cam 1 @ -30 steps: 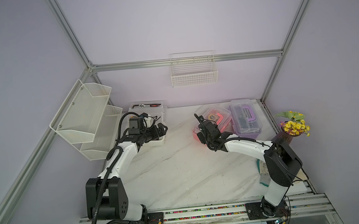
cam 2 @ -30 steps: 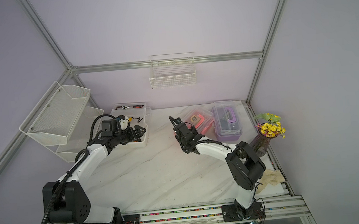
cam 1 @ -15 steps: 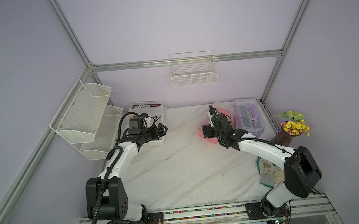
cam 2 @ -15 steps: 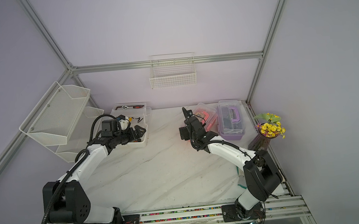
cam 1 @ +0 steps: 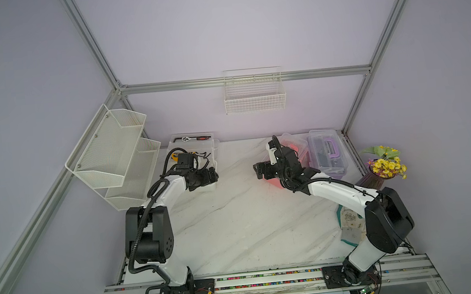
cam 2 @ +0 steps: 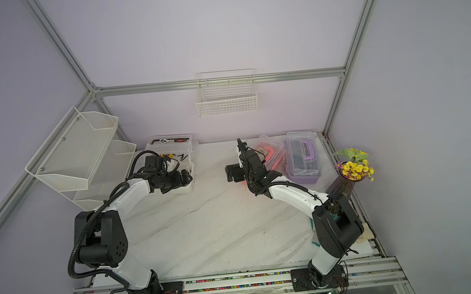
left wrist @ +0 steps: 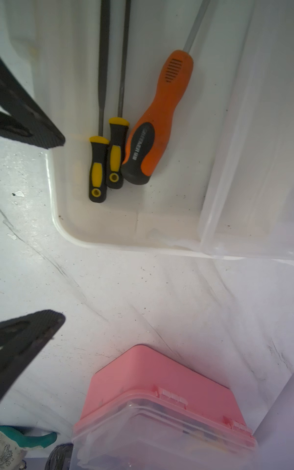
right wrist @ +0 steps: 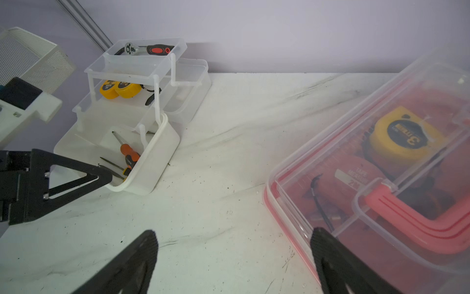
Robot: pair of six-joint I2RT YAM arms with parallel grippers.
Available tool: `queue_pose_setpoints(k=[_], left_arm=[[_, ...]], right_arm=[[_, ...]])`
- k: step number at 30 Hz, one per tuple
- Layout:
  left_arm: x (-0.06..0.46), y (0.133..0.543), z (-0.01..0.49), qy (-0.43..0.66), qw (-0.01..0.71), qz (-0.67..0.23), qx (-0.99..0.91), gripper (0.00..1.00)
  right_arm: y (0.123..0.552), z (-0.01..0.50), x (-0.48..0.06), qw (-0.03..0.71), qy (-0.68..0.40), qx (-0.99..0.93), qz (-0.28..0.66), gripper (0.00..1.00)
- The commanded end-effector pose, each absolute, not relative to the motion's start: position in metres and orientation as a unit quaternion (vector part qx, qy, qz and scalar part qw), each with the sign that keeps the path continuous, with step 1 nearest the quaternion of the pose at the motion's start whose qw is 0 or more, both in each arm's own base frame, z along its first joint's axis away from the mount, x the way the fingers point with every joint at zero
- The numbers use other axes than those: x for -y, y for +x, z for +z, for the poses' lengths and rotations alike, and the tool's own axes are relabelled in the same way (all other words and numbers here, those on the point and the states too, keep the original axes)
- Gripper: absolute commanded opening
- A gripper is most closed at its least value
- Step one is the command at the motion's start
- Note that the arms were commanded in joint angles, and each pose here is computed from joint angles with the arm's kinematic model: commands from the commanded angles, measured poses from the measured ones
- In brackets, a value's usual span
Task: Close toolboxes
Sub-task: Move the toolbox to the center of the board.
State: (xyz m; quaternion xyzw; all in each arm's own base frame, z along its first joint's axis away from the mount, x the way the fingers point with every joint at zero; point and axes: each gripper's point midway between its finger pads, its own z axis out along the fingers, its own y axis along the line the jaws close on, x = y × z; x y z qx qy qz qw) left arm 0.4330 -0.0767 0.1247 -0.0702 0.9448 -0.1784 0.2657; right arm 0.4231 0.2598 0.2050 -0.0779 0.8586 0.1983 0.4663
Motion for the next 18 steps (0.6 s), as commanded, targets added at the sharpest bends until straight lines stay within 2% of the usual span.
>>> queue_pose_setpoints(k=[1,10,18], left_arm=[[0.082,0.449,0.139,-0.039,0.281,-0.17,-0.944,1.0],[0.116,0.462,0.15,0.014,0.291,-0.148,-0.945,1.0],[0.128,0.462,0.115,0.017,0.235,-0.136,-0.962,1.0]], right_arm=[[0.424,0.213,-0.262,0.478,-0.078,-0.848,0.214,0.97],[0.418,0.206,-0.253,0.479,-0.074,-0.852,0.201,0.97],[0.413,0.201,-0.247,0.478,-0.069,-0.853,0.197,0.97]])
